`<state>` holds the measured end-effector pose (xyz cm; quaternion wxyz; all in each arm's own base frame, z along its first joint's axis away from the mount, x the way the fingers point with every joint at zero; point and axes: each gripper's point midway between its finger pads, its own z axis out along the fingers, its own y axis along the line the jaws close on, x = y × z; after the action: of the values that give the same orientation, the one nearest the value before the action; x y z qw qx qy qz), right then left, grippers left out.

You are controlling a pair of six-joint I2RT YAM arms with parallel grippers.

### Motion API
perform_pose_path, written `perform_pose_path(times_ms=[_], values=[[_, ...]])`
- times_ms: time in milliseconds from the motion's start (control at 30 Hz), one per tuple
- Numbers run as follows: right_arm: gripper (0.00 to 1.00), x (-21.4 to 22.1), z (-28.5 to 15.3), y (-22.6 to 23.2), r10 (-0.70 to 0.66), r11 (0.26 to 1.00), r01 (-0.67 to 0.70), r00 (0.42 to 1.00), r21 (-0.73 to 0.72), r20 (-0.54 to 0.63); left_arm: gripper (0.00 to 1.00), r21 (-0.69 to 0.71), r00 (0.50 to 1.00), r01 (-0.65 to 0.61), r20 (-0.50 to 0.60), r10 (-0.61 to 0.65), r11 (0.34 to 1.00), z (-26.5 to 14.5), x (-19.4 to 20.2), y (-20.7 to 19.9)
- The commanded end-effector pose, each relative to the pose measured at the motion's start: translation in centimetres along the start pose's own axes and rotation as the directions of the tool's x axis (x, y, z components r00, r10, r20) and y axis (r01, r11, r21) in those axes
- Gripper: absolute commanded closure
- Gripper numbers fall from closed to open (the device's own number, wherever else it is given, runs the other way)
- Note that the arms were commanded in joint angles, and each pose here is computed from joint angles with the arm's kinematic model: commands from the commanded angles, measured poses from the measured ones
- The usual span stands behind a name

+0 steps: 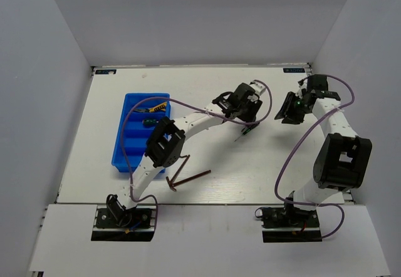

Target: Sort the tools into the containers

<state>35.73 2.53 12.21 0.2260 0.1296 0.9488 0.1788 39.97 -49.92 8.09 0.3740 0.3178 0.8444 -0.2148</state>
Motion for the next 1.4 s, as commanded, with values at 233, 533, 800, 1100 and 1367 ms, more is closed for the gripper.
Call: perform_pose_path(times_ms=[233, 533, 800, 1100, 1367], values=[[0.52, -0.6, -1.1, 1.1, 0.012, 0.997, -0.009, 0.999, -0.078, 0.046, 0.43, -0.029, 0.998, 0.015, 0.055, -0.013, 0.999, 1.4, -1.4, 0.4], [0.52, -0.6, -1.3, 1.0, 0.040, 0.994, -0.035, 0.998, -0.100, 0.046, 0.44, -0.025, 0.999, 0.023, 0.023, -0.022, 0.999, 2.1, -0.1, 0.5], [0.50, -0.7, -1.6, 1.2, 0.048, 0.991, -0.040, 0.997, -0.125, 0.056, 0.45, -0.099, 0.999, -0.008, -0.052, 0.003, 0.995, 3.5, 3.2, 1.7], [0.48, -0.7, -1.8, 1.2, 0.060, 0.988, -0.051, 0.997, -0.149, 0.055, 0.58, -0.144, 0.996, -0.045, -0.085, 0.033, 0.988, 3.8, 4.3, 2.7], [0.12, -0.6, -2.0, 1.8, 0.012, 0.977, -0.001, 0.998, -0.211, 0.054, 1.00, -0.182, 0.996, -0.028, 0.072, 0.042, 0.983, -1.9, -2.9, 2.6]])
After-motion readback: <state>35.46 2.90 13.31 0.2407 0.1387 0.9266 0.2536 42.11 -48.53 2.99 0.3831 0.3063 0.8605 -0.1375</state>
